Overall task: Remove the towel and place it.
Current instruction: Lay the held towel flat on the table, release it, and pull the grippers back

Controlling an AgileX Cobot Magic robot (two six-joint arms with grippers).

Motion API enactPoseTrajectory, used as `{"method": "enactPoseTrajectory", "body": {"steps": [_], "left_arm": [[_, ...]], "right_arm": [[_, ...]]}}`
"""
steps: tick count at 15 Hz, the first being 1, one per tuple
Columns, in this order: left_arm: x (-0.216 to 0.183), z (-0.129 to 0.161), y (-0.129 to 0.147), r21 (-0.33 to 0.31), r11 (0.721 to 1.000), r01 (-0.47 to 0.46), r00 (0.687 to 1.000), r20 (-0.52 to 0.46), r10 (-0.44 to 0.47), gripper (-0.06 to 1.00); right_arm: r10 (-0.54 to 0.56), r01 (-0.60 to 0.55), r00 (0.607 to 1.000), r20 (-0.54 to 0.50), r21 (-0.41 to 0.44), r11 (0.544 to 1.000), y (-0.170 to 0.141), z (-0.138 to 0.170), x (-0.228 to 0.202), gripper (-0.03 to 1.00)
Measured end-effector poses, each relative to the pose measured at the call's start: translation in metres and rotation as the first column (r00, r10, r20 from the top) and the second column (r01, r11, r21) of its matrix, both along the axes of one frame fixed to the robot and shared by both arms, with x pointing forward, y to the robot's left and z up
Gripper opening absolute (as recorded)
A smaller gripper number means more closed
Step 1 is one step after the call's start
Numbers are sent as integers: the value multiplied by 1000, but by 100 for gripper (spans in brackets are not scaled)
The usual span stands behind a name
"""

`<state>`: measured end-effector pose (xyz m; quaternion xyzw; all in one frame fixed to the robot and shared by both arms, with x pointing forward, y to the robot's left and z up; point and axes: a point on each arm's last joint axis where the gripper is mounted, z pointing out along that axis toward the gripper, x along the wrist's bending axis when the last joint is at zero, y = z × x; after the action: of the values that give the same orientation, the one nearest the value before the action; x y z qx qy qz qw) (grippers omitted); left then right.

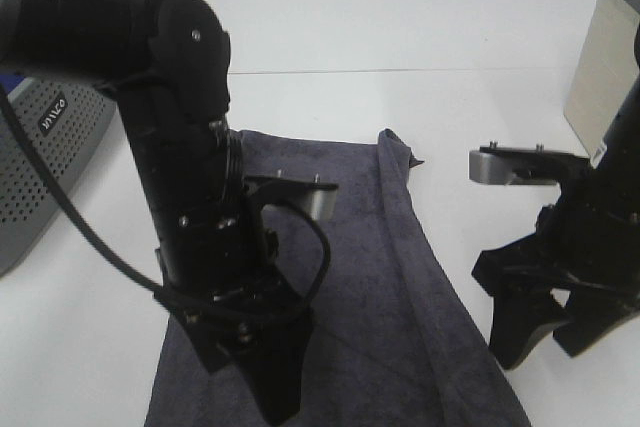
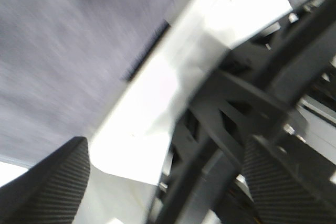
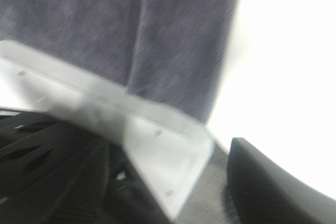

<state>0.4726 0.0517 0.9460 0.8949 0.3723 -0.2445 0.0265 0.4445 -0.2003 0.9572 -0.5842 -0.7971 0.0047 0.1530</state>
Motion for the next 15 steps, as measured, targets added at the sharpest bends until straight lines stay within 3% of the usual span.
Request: {"method": "enactPoseTrajectory", "body": {"steps": [3,7,9,13,15], "left_arm": [[37,28,3,-27,999,-25,988,148,29,76],[98,60,39,-109,978,-180,943,264,203,76],[133,64,63,-145,953,-267,909,292,299,76],[191,61,103,-240,870,-432,828,276,487,76],[207,56,105,-254,861,-441,815,289,503,78]], "right_arm": [[44,-32,983,179,-65,997,-1,24,30,63],[-43,65,932,361,-48,997,-15,59,74,63],[-124,129,913,388,14,992,-37,76,102,63],[-247,187,896,369,192,963,-68,89,158,64],[-256,188,892,373,208,960,-69,88,181,67]]}}
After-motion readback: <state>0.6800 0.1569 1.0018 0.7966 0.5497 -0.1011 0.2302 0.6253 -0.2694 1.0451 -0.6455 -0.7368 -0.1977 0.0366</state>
